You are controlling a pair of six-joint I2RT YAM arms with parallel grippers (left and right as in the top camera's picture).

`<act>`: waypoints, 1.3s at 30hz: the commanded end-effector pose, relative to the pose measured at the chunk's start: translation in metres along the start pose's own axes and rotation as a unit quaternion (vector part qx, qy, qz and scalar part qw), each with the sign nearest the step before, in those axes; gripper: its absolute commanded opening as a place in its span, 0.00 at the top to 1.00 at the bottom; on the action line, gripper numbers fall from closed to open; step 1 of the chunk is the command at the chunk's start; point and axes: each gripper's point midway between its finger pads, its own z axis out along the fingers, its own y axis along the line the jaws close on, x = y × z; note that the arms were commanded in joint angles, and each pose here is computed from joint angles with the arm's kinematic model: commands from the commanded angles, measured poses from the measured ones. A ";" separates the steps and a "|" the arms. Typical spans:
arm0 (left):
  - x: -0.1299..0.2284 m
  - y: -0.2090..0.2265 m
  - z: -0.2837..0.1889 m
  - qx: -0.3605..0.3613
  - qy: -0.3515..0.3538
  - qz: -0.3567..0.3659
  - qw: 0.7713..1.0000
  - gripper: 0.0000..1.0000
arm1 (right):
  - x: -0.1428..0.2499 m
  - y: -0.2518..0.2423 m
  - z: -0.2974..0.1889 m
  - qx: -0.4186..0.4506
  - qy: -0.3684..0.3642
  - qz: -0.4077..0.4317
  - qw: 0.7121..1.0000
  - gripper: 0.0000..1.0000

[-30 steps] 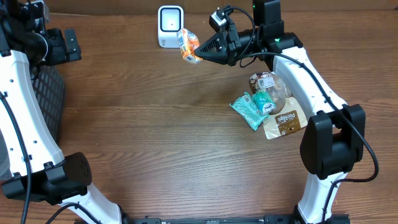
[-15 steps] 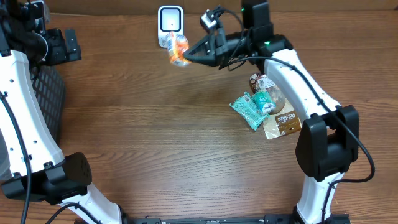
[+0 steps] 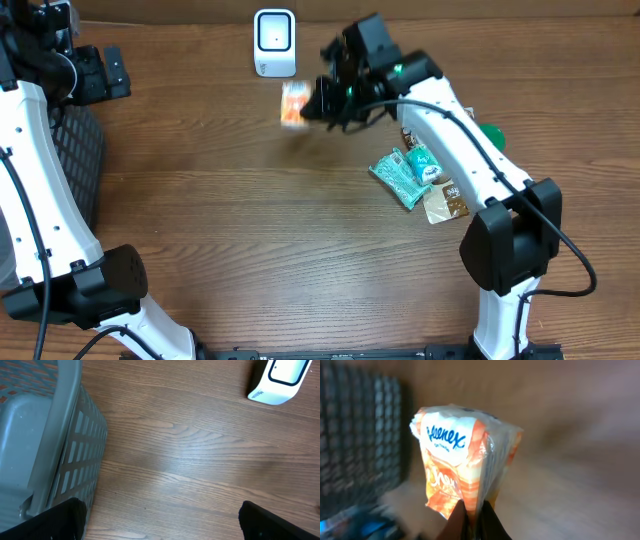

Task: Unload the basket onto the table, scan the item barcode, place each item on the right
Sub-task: 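Carry the orange pack up to the scanner and hold it there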

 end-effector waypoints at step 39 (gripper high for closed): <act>-0.004 -0.002 -0.012 0.003 -0.018 0.009 1.000 0.00 | -0.173 -0.057 0.115 0.450 -0.205 -0.586 0.642 0.96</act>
